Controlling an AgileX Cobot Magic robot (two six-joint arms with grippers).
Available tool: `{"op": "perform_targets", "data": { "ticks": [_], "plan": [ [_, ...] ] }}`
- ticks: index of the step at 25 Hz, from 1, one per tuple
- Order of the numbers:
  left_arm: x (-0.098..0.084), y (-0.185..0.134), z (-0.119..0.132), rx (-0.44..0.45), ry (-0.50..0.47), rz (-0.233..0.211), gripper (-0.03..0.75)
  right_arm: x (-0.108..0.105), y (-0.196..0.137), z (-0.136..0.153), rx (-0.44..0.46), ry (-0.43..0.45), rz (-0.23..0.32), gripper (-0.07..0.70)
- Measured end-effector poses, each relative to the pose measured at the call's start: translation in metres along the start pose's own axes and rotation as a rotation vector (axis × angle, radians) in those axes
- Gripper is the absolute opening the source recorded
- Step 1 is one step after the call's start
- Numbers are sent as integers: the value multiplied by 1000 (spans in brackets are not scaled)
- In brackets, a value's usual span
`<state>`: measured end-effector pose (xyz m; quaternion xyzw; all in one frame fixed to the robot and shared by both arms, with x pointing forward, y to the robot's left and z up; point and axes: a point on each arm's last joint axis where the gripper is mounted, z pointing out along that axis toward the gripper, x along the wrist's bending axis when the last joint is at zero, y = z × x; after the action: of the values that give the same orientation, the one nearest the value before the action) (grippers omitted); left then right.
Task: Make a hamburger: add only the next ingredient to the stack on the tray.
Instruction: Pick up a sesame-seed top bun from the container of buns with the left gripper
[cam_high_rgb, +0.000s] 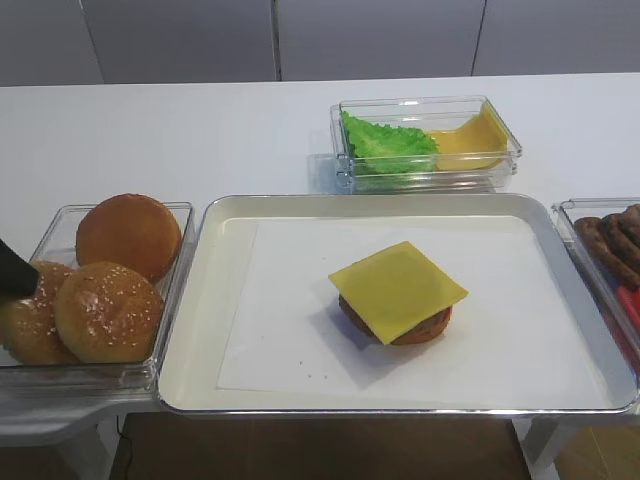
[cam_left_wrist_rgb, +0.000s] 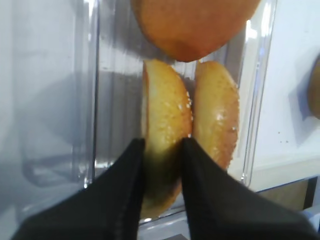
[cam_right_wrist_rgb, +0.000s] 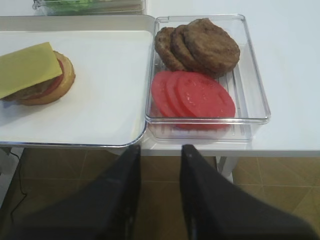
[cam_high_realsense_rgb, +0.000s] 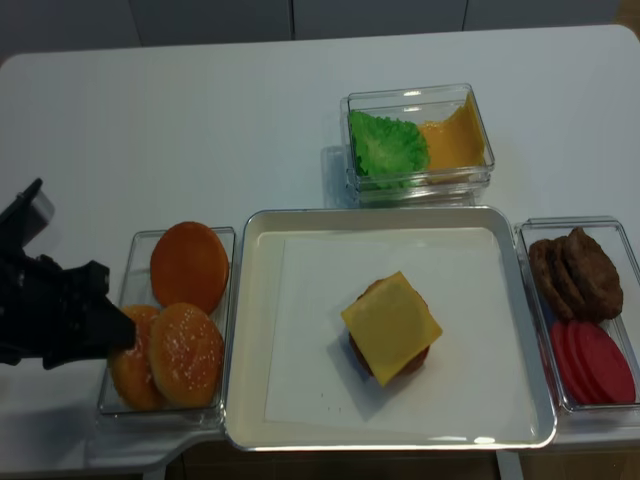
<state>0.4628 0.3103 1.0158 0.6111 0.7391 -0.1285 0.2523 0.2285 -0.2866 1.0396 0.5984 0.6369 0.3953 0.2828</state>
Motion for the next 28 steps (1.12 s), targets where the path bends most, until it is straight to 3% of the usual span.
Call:
{"op": "perform_targets", "data": {
  "ticks": [10,16,28],
  "plan": [
    [-2,-2,-2,2,-16,5,156,0,0,0,0,0,0,208],
    [-10,-4,-15,-61,-1,50,143,0,0,0,0,0,0,208],
    [-29,-20,-41,-186,-17,80,110,0,0,0,0,0,0,208]
  ]
}}
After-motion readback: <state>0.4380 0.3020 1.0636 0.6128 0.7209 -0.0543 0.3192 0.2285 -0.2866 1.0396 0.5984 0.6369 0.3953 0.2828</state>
